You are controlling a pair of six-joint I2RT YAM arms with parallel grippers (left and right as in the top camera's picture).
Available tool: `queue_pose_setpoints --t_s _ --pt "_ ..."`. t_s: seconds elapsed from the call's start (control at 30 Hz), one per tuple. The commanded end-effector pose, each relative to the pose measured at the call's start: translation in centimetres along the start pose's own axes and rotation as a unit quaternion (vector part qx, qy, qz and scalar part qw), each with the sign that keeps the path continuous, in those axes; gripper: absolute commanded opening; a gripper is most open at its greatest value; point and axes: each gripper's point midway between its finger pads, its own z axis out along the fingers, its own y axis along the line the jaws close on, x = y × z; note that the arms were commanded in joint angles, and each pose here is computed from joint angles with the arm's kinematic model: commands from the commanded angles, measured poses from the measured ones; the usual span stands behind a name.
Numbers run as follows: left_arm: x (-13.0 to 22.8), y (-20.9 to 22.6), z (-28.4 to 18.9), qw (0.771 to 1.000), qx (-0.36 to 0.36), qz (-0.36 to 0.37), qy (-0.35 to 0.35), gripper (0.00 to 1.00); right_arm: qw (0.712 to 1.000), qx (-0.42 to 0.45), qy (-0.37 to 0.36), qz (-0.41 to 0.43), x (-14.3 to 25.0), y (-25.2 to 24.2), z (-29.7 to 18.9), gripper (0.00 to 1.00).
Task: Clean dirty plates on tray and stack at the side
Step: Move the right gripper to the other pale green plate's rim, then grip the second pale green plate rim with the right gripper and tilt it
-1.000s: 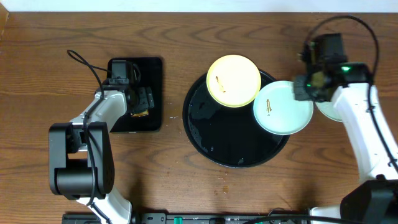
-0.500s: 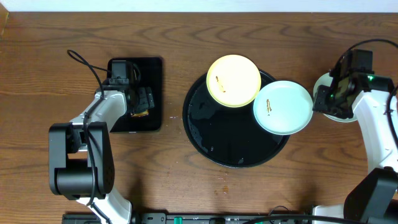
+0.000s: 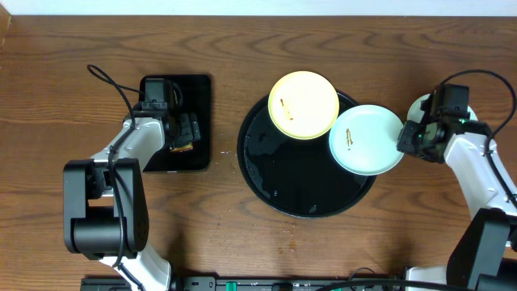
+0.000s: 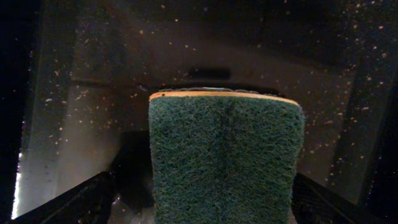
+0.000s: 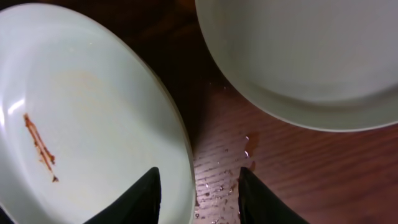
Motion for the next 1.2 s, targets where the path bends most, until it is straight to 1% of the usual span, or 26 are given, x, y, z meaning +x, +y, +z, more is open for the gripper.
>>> queue_pose_setpoints --t_s 0.0,0.07,0.13,0.23,0.43,0.47,0.57,0.8,0.87,0.97,1.03,1.17 --pt "0.0 0.3 0.0 1.0 -0.006 -0.002 -0.002 0.89 1.0 0.0 0.004 0.007 0.4 -0.2 0.4 0.34" --pt "0.0 0.3 0.0 1.0 -0.006 -0.002 -0.002 0.89 1.0 0.0 0.007 0.008 0.7 -0.2 0.5 0.29" --pt "0.0 0.3 0.0 1.0 -0.006 -0.002 -0.002 0.89 1.0 0.001 0.011 0.008 1.0 -0.3 0.7 0.27" --pt "0.0 0.3 0.0 1.0 -0.006 -0.002 -0.002 0.89 1.0 0.0 0.005 0.008 1.2 -0.4 1.2 0.22" --pt "0.0 0.3 0.0 1.0 -0.006 -0.002 -0.002 0.89 1.0 -0.004 -0.005 0.007 1.2 -0.3 1.8 0.18" --pt "0.0 0.3 0.0 1.0 -0.006 -0.002 -0.002 0.89 1.0 -0.004 -0.005 0.007 1.1 -0.3 1.8 0.16" --pt "0.0 0.3 0.0 1.0 -0.006 -0.002 -0.002 0.89 1.0 -0.005 -0.008 0.006 1.1 -0.2 1.8 0.02" --pt "0.0 0.3 0.0 1.0 -0.006 -0.002 -0.002 0.89 1.0 -0.007 -0.012 0.015 0.8 -0.1 1.1 0.01" --pt "0.0 0.3 0.0 1.0 -0.006 -0.002 -0.001 0.89 1.0 -0.016 -0.015 0.02 0.5 0.3 -0.1 0.01" --pt "0.0 0.3 0.0 1.0 -0.006 -0.002 -0.002 0.89 0.998 -0.059 -0.017 0.017 0.4 1.9 -2.8 0.01" --pt "0.0 0.3 0.0 1.0 -0.006 -0.002 -0.002 0.89 0.996 -0.082 -0.02 0.01 0.8 3.0 -4.4 0.01" --pt "0.0 0.3 0.0 1.0 -0.006 -0.002 -0.002 0.89 0.996 -0.092 -0.014 -0.004 2.4 4.3 -6.4 0.01"
